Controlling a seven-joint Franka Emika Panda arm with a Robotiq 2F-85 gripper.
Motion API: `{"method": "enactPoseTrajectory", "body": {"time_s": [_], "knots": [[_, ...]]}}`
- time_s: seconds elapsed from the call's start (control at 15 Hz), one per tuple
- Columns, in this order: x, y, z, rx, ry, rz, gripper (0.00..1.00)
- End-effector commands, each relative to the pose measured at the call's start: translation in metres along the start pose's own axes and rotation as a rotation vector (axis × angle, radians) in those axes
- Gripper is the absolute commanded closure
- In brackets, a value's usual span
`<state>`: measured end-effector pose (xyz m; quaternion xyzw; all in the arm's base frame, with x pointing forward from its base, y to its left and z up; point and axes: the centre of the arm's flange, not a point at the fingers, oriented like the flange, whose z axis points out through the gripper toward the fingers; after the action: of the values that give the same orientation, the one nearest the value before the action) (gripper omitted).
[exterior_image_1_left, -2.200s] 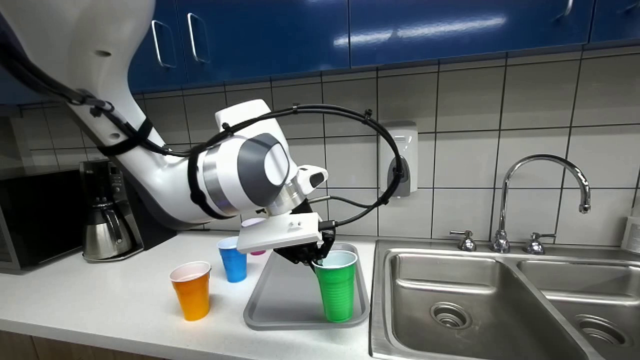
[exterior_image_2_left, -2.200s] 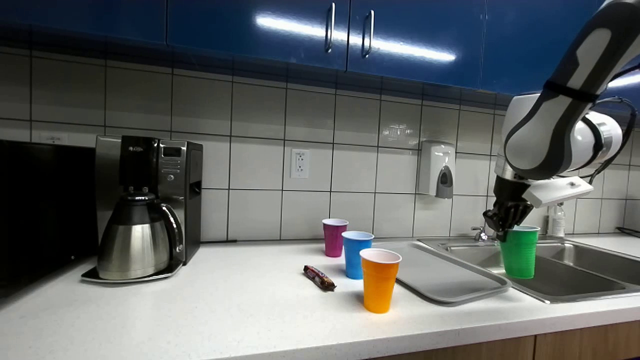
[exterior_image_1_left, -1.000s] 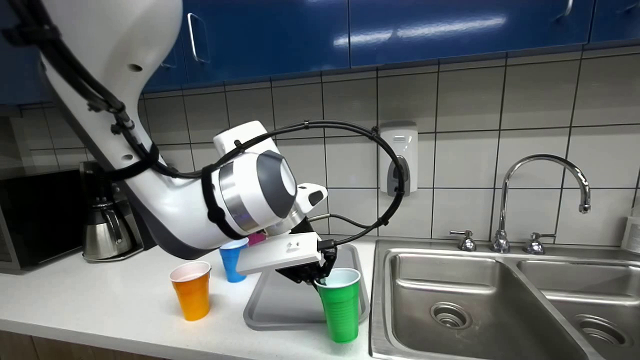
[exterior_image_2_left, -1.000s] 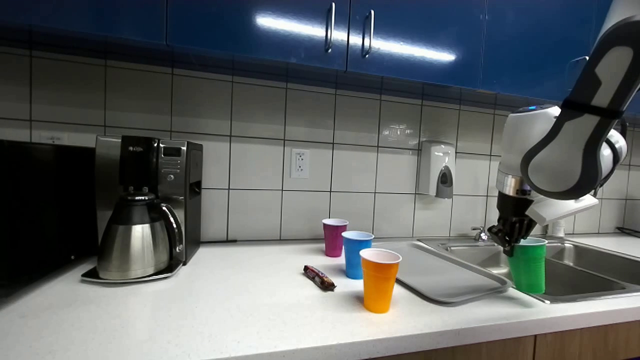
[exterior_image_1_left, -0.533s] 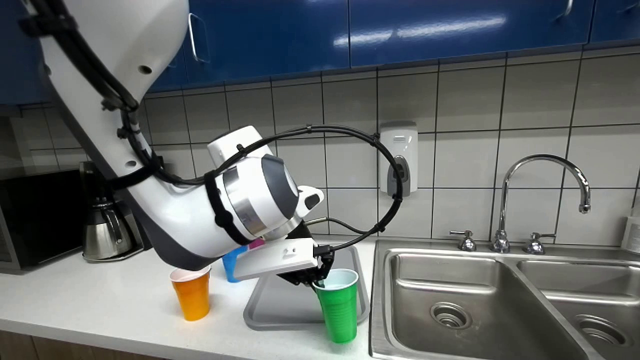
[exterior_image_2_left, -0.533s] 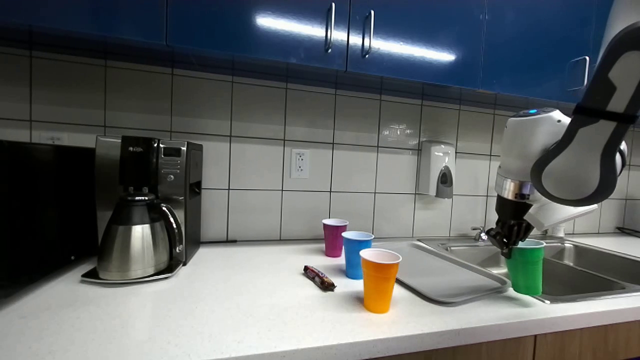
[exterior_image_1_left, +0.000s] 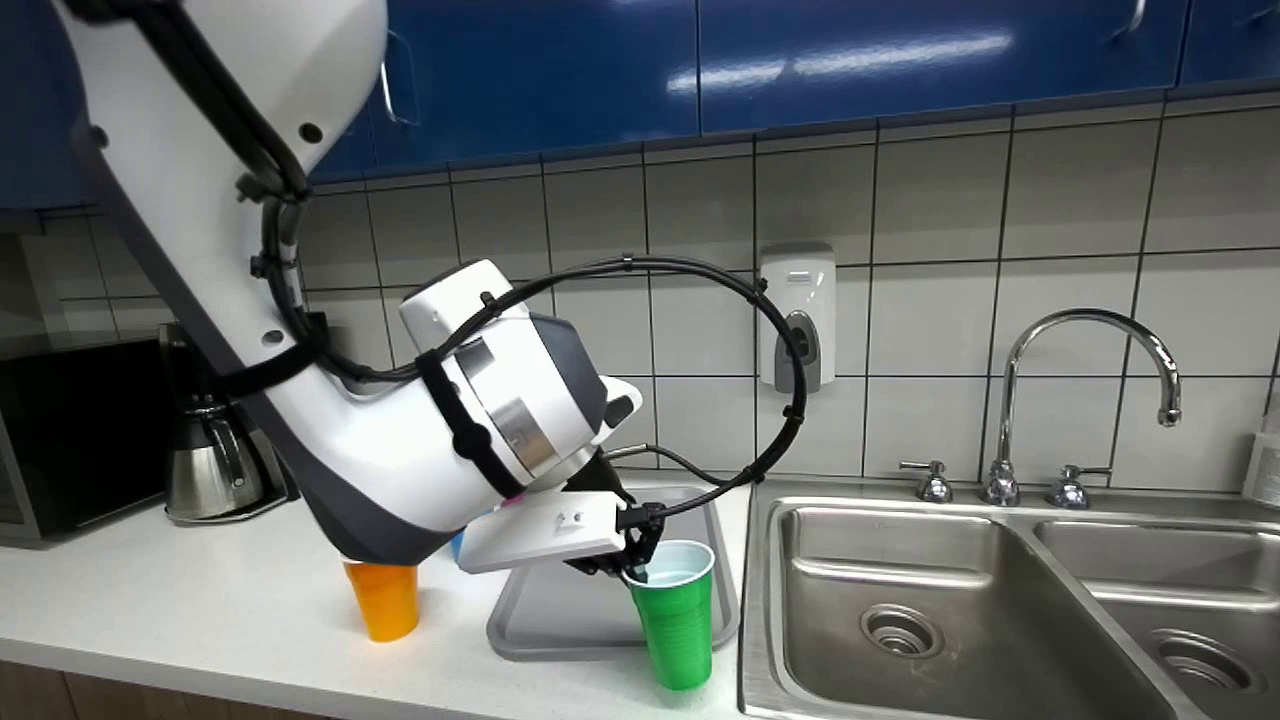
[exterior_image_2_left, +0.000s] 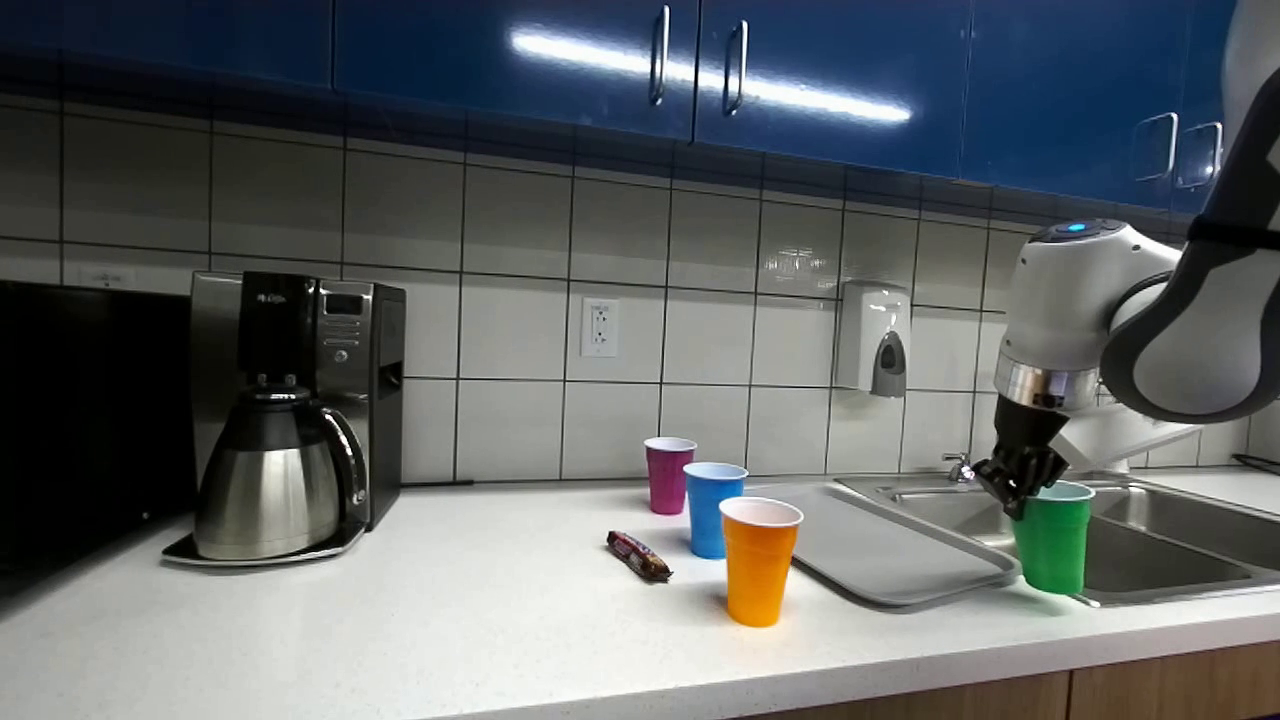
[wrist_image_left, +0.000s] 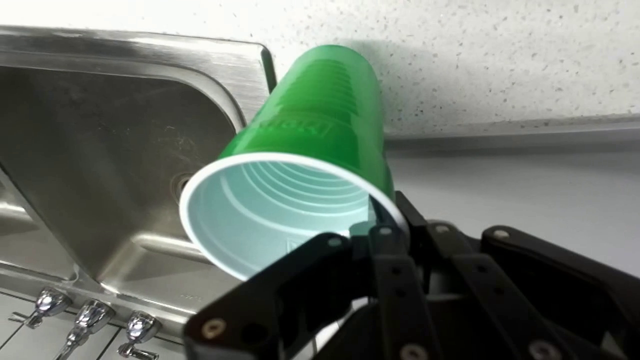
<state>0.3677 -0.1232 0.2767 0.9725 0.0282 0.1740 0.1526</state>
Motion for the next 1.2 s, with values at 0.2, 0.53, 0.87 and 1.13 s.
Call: {"method": "enactPoseTrajectory", "body": {"time_s": [0.2,0.53,0.87,1.13], "knots": [[-0.020,-0.010,0.017,-0.017,0.022,0.033,0.99],[-0.025,-0.014,0.020,-0.019,0.020,0.045,0.99],[-0.030,-0.013,0.023,-0.022,0.016,0.060,0.99],[-0.035,-0.013,0.027,-0.023,0.010,0.077,0.99]]}}
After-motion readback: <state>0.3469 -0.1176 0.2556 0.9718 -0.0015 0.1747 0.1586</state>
